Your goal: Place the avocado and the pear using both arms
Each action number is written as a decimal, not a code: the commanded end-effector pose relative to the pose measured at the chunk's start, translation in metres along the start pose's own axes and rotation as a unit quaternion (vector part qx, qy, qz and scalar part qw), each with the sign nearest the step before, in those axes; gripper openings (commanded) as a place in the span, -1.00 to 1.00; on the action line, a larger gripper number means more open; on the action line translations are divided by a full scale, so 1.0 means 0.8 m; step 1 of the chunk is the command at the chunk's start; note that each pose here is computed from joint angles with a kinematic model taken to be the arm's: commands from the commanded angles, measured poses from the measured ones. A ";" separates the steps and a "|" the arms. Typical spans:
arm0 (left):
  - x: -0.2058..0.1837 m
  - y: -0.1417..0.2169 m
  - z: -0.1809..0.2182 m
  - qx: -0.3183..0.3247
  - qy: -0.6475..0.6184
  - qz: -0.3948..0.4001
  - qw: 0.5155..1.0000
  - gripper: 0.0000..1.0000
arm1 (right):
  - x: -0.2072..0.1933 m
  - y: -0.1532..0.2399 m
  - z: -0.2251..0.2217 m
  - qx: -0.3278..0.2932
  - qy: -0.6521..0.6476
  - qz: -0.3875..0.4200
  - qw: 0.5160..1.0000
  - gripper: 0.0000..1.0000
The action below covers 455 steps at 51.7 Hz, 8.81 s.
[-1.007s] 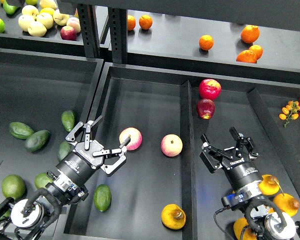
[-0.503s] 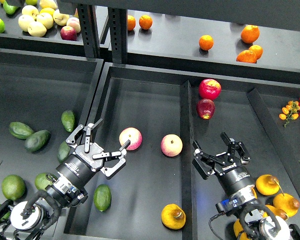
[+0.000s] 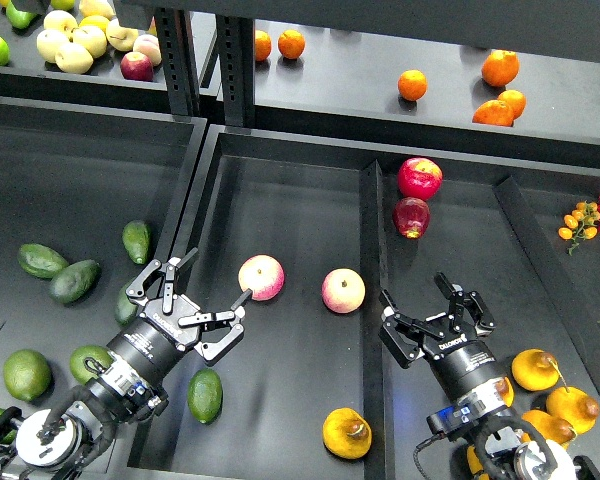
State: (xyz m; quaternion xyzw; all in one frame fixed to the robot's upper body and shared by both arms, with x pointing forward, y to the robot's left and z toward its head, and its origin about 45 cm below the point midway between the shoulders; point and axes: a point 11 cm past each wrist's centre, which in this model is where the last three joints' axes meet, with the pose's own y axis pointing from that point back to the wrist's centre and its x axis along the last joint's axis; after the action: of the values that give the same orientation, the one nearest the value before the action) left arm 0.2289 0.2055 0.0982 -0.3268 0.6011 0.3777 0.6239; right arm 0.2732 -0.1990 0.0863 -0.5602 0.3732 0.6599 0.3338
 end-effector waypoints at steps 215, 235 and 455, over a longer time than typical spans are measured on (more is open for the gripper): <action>0.066 -0.093 0.020 0.693 -0.638 0.208 0.263 0.98 | -0.140 -0.131 -0.075 0.012 0.030 -0.003 0.999 0.99; 0.078 -0.083 0.020 0.696 -0.631 0.213 0.268 0.97 | -0.141 -0.130 -0.075 0.012 0.031 -0.005 0.999 0.99; 0.076 -0.013 0.251 0.535 -0.614 0.415 0.405 0.18 | -0.142 -0.108 -0.052 -0.004 0.030 -0.031 0.999 0.99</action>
State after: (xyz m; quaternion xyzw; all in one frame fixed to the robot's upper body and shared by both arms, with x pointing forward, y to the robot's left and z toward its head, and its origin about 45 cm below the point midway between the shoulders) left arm 0.3376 0.3773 0.0491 0.6797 0.2019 0.2918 0.6420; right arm 0.3845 -0.1946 0.1846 -0.5920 0.3625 0.6342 0.3405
